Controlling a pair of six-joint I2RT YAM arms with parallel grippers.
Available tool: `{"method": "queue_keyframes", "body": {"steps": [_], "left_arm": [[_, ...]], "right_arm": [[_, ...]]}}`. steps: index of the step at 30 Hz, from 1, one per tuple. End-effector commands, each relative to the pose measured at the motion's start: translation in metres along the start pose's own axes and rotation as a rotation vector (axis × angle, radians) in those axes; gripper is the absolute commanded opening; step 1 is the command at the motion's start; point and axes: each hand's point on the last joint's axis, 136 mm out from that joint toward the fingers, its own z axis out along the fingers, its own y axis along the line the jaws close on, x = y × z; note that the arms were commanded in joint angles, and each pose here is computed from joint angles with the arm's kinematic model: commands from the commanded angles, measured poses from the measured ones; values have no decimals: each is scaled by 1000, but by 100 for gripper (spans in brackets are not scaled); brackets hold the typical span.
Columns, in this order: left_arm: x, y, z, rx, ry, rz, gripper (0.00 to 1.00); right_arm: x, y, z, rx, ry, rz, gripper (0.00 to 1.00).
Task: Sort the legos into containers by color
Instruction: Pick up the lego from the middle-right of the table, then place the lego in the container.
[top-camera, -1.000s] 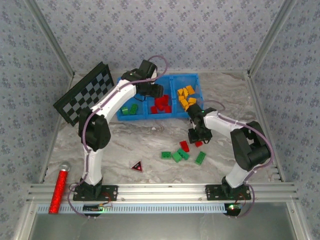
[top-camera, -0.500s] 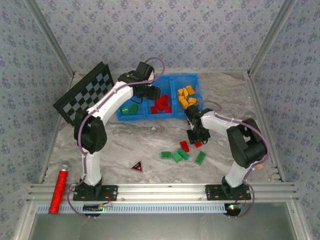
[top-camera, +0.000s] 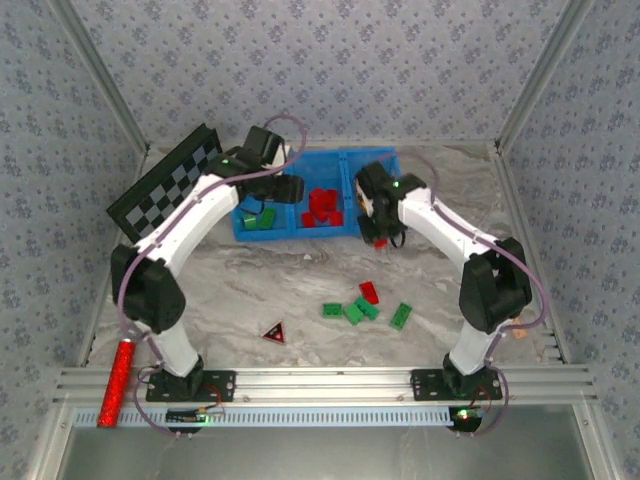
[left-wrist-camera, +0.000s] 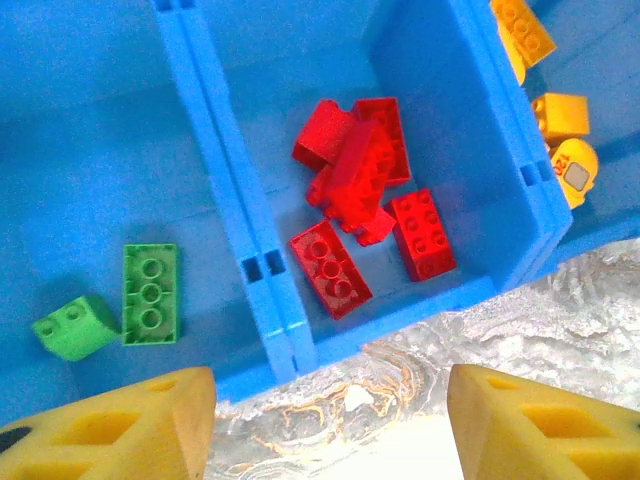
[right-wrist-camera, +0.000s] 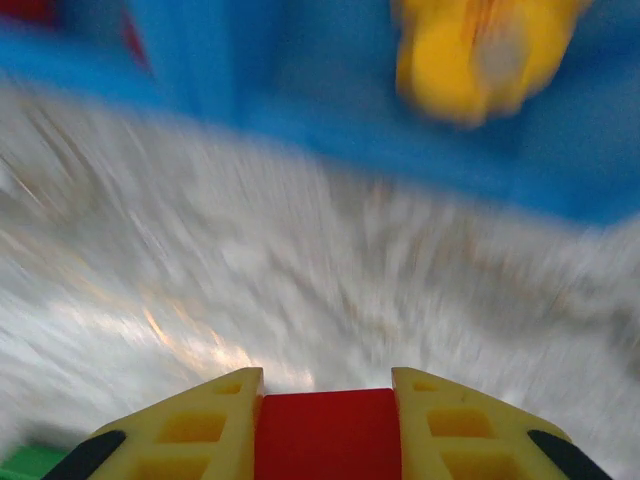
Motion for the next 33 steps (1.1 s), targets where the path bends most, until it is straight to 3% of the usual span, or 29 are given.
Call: {"method": "queue_keyframes", "body": {"steps": [1, 7, 11, 18, 24, 29, 33], "left_arm": [[12, 4, -22, 6, -14, 4, 64], [48, 23, -41, -11, -1, -74, 65], [66, 26, -41, 9, 9, -128, 65], [92, 27, -37, 33, 48, -174, 65], [101, 23, -27, 60, 92, -186, 66], [107, 16, -23, 60, 131, -208, 67], [119, -12, -19, 34, 185, -127, 67]], "right_arm": [[-41, 7, -16, 20, -53, -73, 20], [-133, 48, -12, -11, -220, -199, 20], [-163, 73, 11, -24, -245, -264, 20], [-168, 86, 71, -25, -223, -302, 21], [-156, 80, 101, -4, -159, -318, 30], [-160, 78, 93, -3, -177, -319, 39], [-170, 74, 66, -8, -228, -316, 45]]}}
